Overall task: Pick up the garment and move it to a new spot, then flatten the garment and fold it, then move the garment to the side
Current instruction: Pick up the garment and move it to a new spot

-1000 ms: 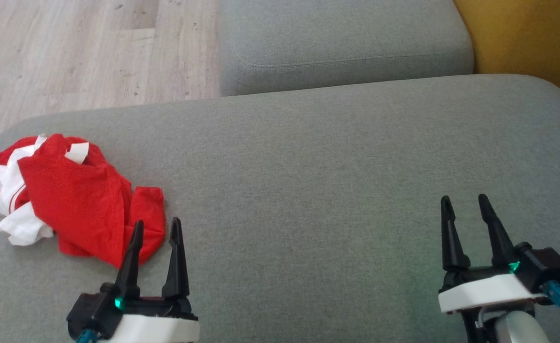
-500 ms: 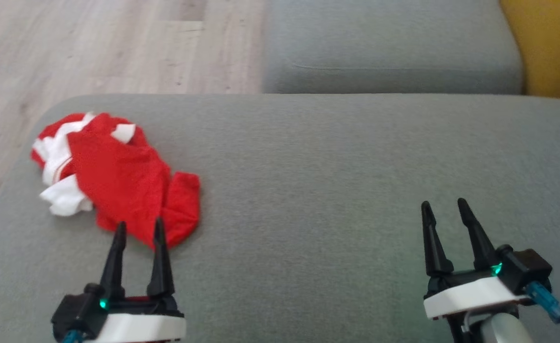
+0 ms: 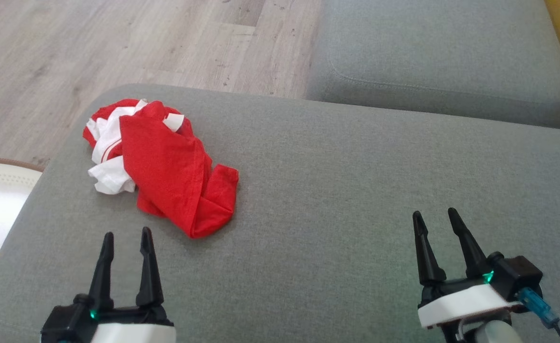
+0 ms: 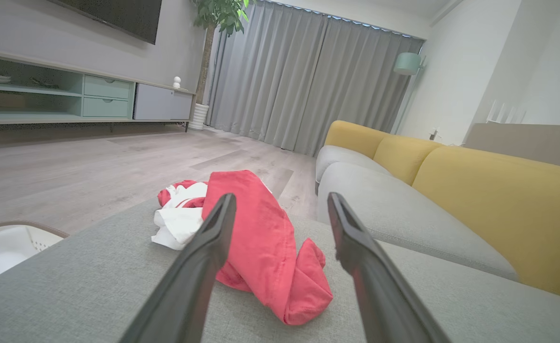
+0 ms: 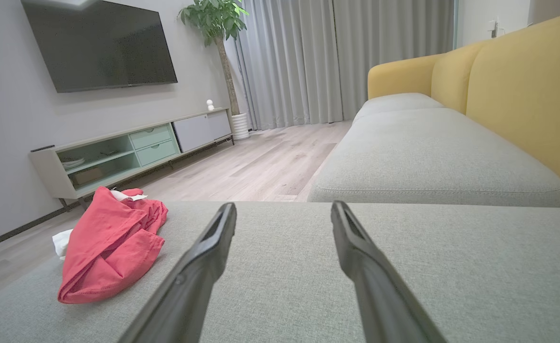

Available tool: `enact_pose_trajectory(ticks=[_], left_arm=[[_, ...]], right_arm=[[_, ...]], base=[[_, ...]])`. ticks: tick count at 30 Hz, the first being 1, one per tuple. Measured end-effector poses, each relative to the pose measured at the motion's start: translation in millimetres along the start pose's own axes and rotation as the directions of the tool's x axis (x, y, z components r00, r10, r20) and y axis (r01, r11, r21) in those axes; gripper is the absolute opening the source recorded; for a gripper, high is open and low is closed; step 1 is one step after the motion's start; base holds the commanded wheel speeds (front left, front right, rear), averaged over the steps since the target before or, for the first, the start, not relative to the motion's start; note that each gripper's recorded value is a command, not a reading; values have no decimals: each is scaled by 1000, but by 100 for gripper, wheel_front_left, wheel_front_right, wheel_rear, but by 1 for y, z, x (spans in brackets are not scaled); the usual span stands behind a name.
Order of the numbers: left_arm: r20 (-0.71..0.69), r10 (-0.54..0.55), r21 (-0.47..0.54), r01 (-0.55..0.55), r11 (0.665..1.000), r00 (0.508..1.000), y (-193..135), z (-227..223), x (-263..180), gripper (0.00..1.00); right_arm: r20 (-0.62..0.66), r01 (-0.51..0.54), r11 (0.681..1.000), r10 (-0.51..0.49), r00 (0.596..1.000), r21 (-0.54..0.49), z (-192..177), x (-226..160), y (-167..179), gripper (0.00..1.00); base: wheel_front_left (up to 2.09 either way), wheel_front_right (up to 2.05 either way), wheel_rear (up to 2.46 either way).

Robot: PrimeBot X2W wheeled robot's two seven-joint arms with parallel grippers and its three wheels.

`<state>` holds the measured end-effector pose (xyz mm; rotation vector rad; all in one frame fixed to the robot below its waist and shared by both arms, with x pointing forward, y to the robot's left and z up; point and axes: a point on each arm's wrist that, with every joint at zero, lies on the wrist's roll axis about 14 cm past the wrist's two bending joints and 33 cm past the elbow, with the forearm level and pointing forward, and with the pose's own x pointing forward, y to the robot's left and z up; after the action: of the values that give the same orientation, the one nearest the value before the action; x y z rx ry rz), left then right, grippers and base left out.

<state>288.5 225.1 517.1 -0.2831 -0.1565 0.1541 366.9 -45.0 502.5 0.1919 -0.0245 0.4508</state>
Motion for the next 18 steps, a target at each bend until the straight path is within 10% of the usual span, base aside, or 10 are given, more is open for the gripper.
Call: enact_pose_trajectory(ticks=[18], left_arm=[[-32, -40, 175, 45, 983, 999, 14, -1, 48, 100]], right_arm=[[-51, 34, 999, -33, 998, 17, -19, 4, -14, 100]], base=[[0, 0, 0]])
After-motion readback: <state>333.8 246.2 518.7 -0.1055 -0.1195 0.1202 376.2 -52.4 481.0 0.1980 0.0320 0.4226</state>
